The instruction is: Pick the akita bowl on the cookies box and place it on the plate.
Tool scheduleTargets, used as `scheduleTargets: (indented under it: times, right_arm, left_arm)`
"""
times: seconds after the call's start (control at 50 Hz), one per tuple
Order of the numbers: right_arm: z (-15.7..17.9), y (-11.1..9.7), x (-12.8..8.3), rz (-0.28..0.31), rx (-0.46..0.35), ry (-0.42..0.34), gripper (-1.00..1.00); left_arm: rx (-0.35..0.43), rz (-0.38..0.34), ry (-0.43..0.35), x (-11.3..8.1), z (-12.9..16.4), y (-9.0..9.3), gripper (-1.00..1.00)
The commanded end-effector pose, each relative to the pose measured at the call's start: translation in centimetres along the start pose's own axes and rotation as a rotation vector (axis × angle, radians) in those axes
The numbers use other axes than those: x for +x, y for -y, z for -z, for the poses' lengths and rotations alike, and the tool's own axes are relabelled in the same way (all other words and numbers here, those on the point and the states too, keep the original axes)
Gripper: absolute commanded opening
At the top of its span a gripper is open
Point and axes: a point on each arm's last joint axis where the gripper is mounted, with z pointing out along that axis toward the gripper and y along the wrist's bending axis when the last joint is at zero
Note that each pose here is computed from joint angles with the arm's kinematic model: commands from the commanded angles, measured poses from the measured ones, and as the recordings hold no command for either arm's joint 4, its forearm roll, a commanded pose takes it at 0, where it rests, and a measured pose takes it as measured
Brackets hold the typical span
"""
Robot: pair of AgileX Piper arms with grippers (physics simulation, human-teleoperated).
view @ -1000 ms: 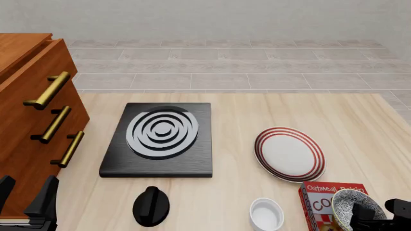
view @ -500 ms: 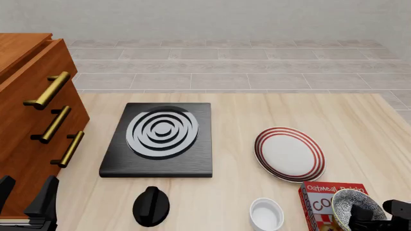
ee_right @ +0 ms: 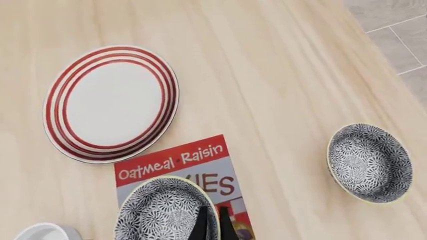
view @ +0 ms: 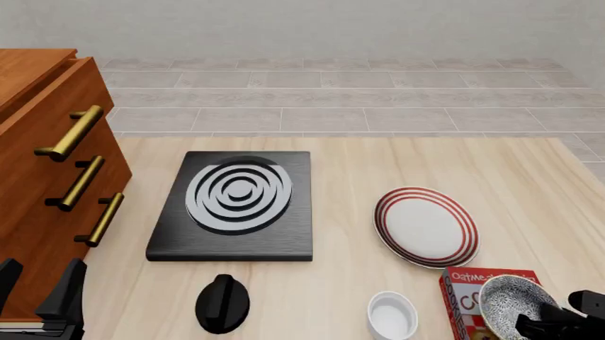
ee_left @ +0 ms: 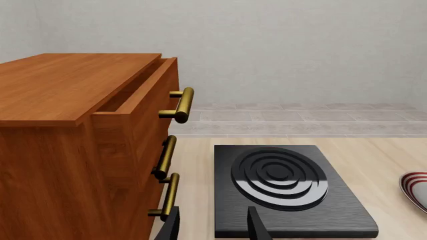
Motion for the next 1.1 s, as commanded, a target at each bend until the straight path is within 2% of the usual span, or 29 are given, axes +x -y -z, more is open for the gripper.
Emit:
scheduleTargets:
  times: [0.02,0.22,0.38,0.46,0.58,0.66,0.74,0.84,1.1]
  right_arm:
    - [1.2,-0.2,-1.2,0.015,-0.016,0.029,-1.00]
    - [3.5,-1.4,-4.6,0.015,-0.118,0.100,-1.00]
    - [3.6,-2.3,-6.7,0.029,-0.171,0.123,-1.00]
    - [3.7,-3.1,-7.9,0.012,-0.228,0.141,-1.00]
    - [3.6,-4.4,-9.9,-0.048,-0.297,0.172,-1.00]
    - [3.1,-4.9,-11.0,-0.052,-0.311,0.182,-1.00]
    - [2.4,-5.4,-12.1,-0.097,-0.322,0.193,-1.00]
    - [1.9,-6.2,-12.8,-0.141,-0.356,0.209,-1.00]
    - [-0.2,-8.3,-13.7,-0.186,-0.430,0.220,-1.00]
  left_arm:
    - [0.000,0.000,0.000,0.0,0.0,0.0,1.00]
    - [0.000,0.000,0.000,0.0,0.0,0.0,1.00]
    - [0.000,0.000,0.000,0.0,0.0,0.0,1.00]
    - [0.000,0.000,0.000,0.0,0.0,0.0,1.00]
    - [0.000,0.000,0.000,0.0,0.0,0.0,1.00]
    - [0.000,0.000,0.000,0.0,0.0,0.0,1.00]
    - [0.000,0.000,0.000,0.0,0.0,0.0,1.00]
    - [0.000,0.000,0.000,0.0,0.0,0.0,1.00]
    - [0.000,0.000,0.000,0.0,0.0,0.0,1.00]
